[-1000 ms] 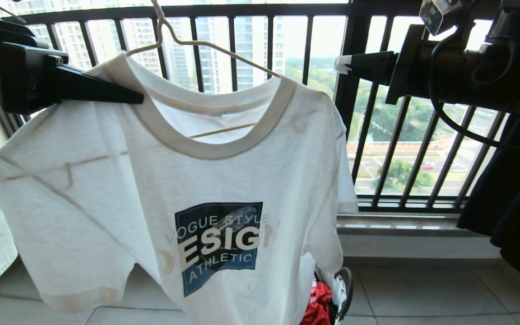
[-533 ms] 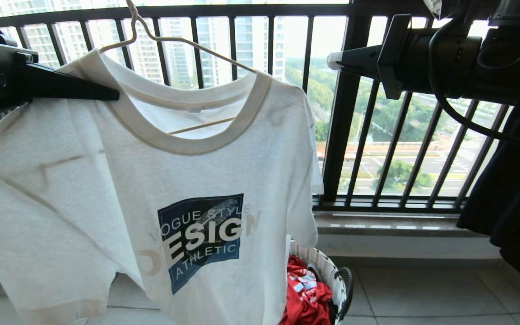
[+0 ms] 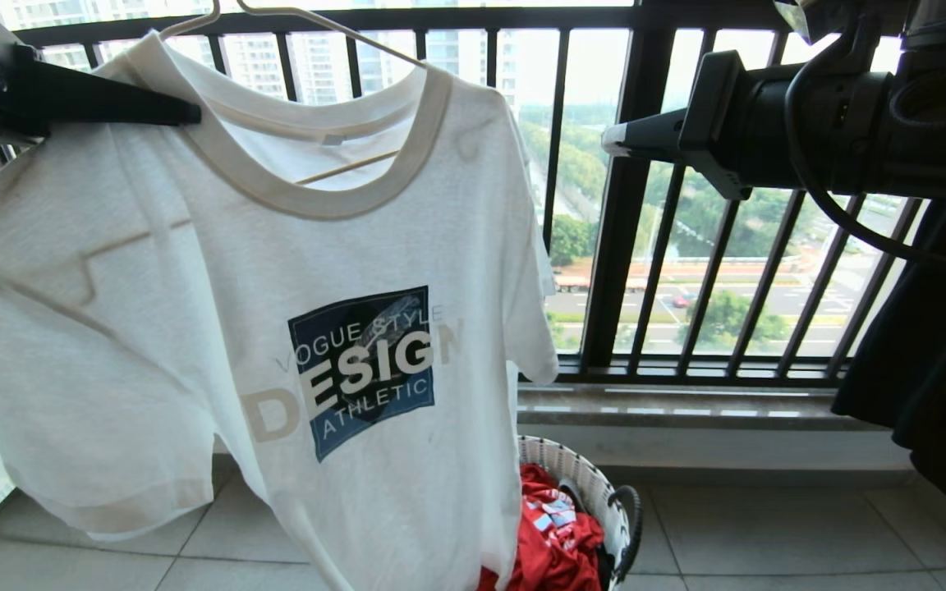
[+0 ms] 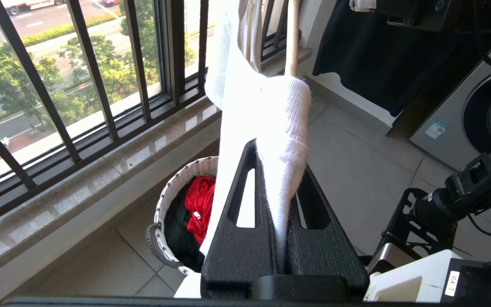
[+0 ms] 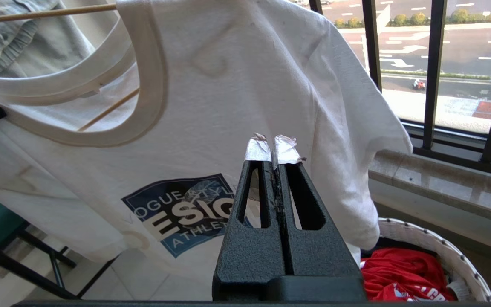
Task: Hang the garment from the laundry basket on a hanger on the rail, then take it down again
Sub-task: Hang the clothes rack on the clothesline
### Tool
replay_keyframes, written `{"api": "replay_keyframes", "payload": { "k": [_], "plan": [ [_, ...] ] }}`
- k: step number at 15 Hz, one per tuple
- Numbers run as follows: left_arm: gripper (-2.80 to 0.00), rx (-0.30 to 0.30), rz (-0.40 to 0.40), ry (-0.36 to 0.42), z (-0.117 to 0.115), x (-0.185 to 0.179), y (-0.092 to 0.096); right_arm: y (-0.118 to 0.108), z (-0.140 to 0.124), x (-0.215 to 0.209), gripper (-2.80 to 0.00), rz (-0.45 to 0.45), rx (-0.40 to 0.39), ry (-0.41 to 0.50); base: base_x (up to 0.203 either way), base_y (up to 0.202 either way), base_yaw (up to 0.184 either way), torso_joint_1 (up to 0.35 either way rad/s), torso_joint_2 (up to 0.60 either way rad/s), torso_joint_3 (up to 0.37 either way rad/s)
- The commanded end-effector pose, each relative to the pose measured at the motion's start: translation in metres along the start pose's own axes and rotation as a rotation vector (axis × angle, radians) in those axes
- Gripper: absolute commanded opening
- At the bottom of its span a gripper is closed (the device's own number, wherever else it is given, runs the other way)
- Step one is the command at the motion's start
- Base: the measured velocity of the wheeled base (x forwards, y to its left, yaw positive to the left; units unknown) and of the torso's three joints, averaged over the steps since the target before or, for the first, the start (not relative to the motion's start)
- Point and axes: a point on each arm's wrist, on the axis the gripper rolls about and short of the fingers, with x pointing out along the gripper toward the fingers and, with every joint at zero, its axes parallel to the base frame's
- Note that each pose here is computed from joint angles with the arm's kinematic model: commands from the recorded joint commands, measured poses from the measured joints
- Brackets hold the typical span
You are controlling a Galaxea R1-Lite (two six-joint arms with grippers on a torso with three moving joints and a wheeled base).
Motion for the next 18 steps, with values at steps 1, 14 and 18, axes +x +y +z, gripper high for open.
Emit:
{"api": "replay_keyframes", "payload": {
  "k": [1,14,18],
  "plan": [
    [-2.80,-0.015,0.001,-0.007,0.000,-0.008,-0.015,0.006,-0.004,-0.009,-2.80,-0.015,-0.007,0.026,0.000,0.000,0.000,0.000,0.00,0.000],
    [-2.80,-0.141,-0.186,0.058,-0.034,-0.036,-0.093,0.002,-0.042,-0.077,-2.80,-0.107,0.031,0.174,0.000,0.000,0.000,0.000,0.00,0.000],
    [-2.80,-0.132,-0.241,0.071,-0.044,-0.040,-0.110,-0.011,-0.056,-0.095,-2.80,-0.186,0.048,0.182,0.000,0.000,0.000,0.000,0.00,0.000]
  ]
}}
